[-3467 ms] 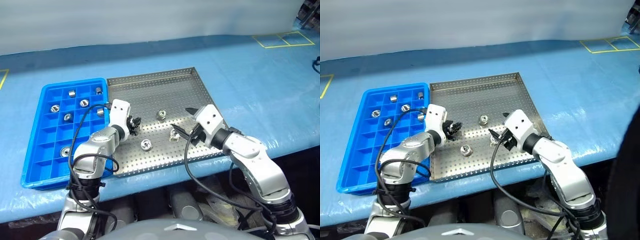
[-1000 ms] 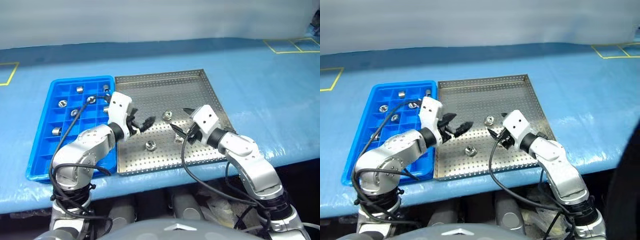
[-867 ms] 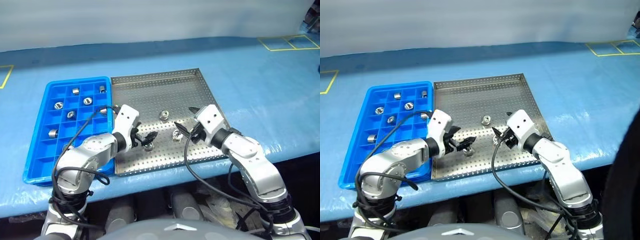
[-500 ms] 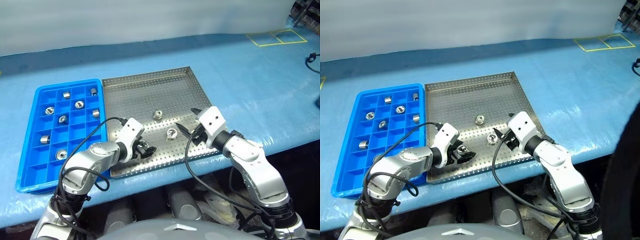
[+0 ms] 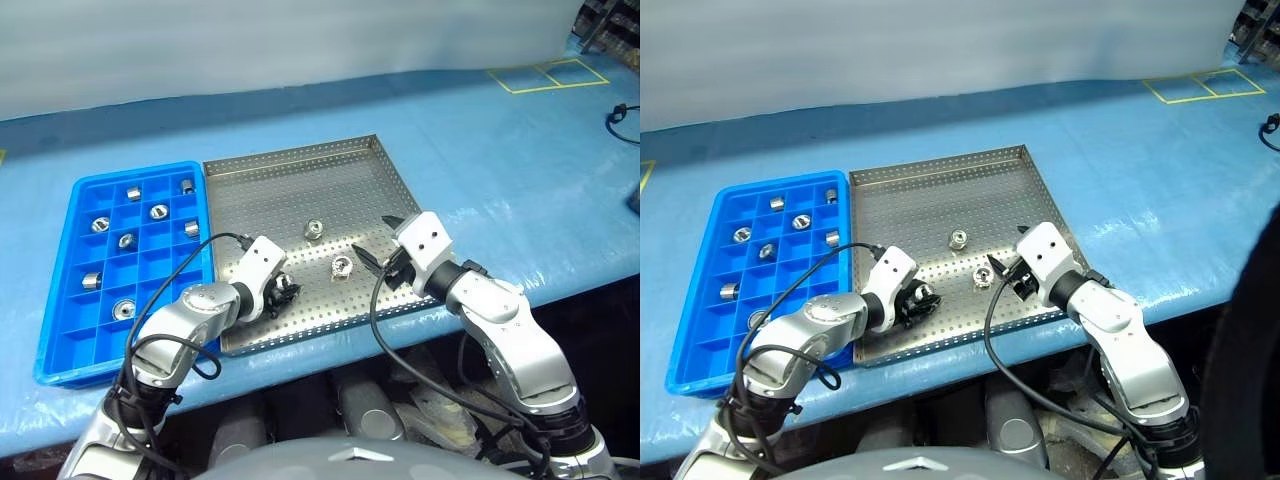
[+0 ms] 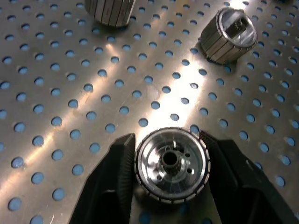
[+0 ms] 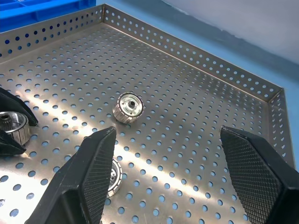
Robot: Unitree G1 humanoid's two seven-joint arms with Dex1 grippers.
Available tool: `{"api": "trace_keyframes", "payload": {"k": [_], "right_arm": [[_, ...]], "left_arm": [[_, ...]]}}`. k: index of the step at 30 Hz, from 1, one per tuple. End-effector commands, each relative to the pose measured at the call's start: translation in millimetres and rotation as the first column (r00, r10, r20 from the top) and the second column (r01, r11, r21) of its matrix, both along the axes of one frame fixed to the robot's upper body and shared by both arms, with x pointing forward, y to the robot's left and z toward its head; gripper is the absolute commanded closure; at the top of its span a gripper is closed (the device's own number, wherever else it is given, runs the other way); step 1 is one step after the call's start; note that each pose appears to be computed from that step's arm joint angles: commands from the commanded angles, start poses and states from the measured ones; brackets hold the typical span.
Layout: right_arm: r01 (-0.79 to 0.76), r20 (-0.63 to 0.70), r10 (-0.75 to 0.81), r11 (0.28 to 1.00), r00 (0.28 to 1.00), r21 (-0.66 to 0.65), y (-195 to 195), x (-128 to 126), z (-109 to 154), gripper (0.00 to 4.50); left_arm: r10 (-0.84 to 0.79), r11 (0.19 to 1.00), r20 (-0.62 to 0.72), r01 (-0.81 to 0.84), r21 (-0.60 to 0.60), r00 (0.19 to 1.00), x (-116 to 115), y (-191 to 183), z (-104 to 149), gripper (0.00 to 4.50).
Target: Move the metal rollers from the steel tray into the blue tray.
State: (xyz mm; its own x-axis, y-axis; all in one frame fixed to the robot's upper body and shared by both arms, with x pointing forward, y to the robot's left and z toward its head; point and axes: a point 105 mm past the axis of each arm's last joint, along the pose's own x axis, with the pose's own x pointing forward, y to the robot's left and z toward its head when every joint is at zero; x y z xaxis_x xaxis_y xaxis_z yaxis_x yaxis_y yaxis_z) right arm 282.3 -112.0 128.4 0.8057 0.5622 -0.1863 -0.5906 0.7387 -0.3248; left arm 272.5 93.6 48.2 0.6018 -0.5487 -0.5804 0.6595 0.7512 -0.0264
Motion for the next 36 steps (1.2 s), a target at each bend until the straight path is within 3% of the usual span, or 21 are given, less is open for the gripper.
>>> {"api": "trace_keyframes", "payload": {"k": [1,5,16,19,23,27,30,36], "right_arm": [[-0.003,0.067,0.003,1.000,0.998,0.009,1.5,0.9,15.3,0.78],[-0.011,0.066,0.010,1.000,0.998,0.011,3.4,1.6,15.1,0.78],[-0.024,0.066,0.023,1.000,0.998,0.012,6.3,2.2,15.3,0.78],[-0.027,0.064,0.026,1.000,0.998,0.015,7.6,1.7,14.6,0.78],[-0.031,0.061,0.030,0.999,0.998,0.018,9.0,1.0,13.7,0.78],[-0.042,0.057,0.040,0.999,0.998,0.018,10.2,0.6,13.1,0.78],[-0.061,0.046,0.061,0.998,0.997,0.012,12.2,1.1,11.6,0.78],[-0.115,0.032,0.115,0.993,0.993,0.010,21.1,4.3,10.0,0.78]], "left_arm": [[0.046,0.998,0.003,-0.046,0.049,0.999,1.0,15.4,-2.5,2.67],[0.057,0.998,0.026,-0.058,0.037,0.998,3.7,17.7,3.5,2.78],[0.158,0.981,0.115,-0.142,-0.133,0.981,20.8,27.9,42.1,2.78],[0.240,0.956,0.182,-0.200,-0.214,0.953,30.9,39.1,65.0,2.78],[0.410,0.898,0.304,-0.322,-0.301,0.860,43.3,61.9,97.9,2.78],[0.554,0.832,0.381,-0.498,-0.243,0.740,41.4,97.1,106.7,2.78],[0.619,0.775,0.412,-0.603,-0.186,0.669,27.2,120.5,108.1,2.78],[0.616,0.745,0.464,-0.662,-0.082,0.636,-4.2,138.9,119.3,2.78]]}}
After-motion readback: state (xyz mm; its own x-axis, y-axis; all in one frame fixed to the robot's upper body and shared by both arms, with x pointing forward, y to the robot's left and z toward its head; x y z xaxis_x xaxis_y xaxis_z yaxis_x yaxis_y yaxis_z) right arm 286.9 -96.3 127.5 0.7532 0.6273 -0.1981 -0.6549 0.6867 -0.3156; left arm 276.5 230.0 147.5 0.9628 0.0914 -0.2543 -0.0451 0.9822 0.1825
